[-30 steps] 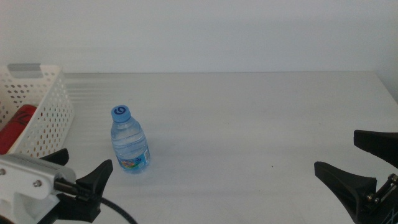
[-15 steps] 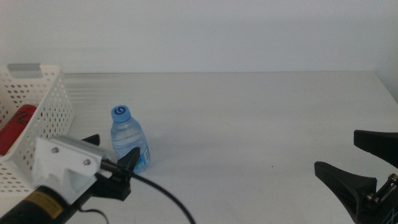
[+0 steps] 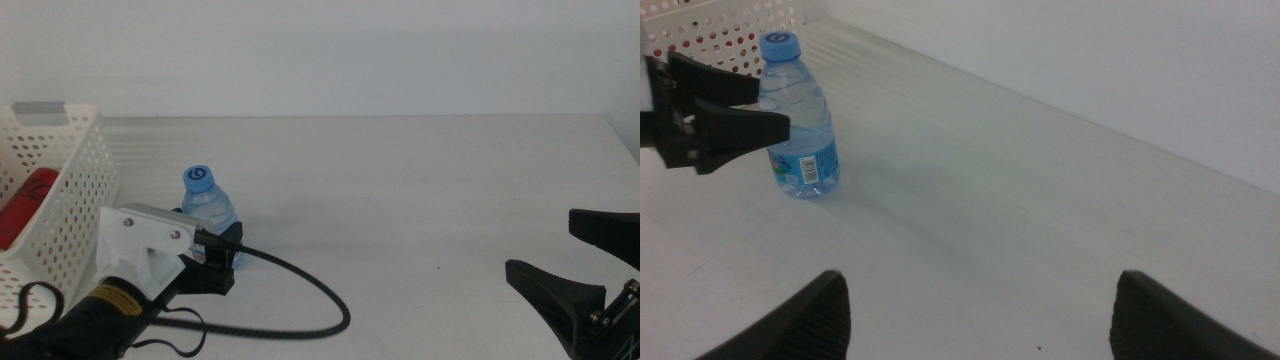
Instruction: Use arms to grab the bottles and put them into the dustbin to the left of the table.
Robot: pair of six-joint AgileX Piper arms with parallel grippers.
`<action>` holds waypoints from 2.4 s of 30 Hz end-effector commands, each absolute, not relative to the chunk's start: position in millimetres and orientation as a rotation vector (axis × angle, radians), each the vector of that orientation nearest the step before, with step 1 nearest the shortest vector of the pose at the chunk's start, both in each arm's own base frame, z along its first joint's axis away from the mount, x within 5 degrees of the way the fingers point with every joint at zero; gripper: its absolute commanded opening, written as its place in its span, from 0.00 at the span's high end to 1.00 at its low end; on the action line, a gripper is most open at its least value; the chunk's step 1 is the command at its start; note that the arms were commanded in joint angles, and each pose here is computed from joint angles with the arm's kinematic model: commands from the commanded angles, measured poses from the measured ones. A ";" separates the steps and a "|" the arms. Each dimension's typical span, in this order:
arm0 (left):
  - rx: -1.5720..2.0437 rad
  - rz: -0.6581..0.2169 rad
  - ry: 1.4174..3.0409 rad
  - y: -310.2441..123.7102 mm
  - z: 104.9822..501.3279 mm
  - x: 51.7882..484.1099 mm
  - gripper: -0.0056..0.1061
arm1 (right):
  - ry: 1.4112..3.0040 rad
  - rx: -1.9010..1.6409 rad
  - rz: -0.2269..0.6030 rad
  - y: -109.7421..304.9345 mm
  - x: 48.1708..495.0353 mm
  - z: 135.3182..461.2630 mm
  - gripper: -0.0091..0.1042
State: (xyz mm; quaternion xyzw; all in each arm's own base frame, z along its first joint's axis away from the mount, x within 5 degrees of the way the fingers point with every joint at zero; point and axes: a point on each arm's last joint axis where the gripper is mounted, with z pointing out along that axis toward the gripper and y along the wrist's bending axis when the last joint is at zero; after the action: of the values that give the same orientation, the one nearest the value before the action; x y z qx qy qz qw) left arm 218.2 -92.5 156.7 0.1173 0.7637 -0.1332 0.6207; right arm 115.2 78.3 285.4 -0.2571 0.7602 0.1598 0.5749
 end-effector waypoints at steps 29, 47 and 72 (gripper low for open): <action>0.223 -0.230 1.610 -113.3 145.2 279.9 0.48 | 1.683 -0.580 0.387 79.8 116.8 301.0 0.32; 0.137 -0.356 1.790 -99.3 194.5 240.6 0.99 | 1.683 -0.580 0.387 79.8 116.8 301.0 0.32; 0.281 -0.189 2.544 -34.2 352.4 252.7 0.99 | 1.683 -0.579 0.388 79.8 116.8 301.0 0.32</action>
State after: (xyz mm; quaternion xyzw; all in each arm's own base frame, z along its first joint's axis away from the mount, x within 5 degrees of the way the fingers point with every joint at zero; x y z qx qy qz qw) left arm 251.7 -39.9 325.6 0.1049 0.9599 -0.0725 0.2497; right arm 115.2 78.3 285.4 -0.2571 0.7602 0.1598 0.5749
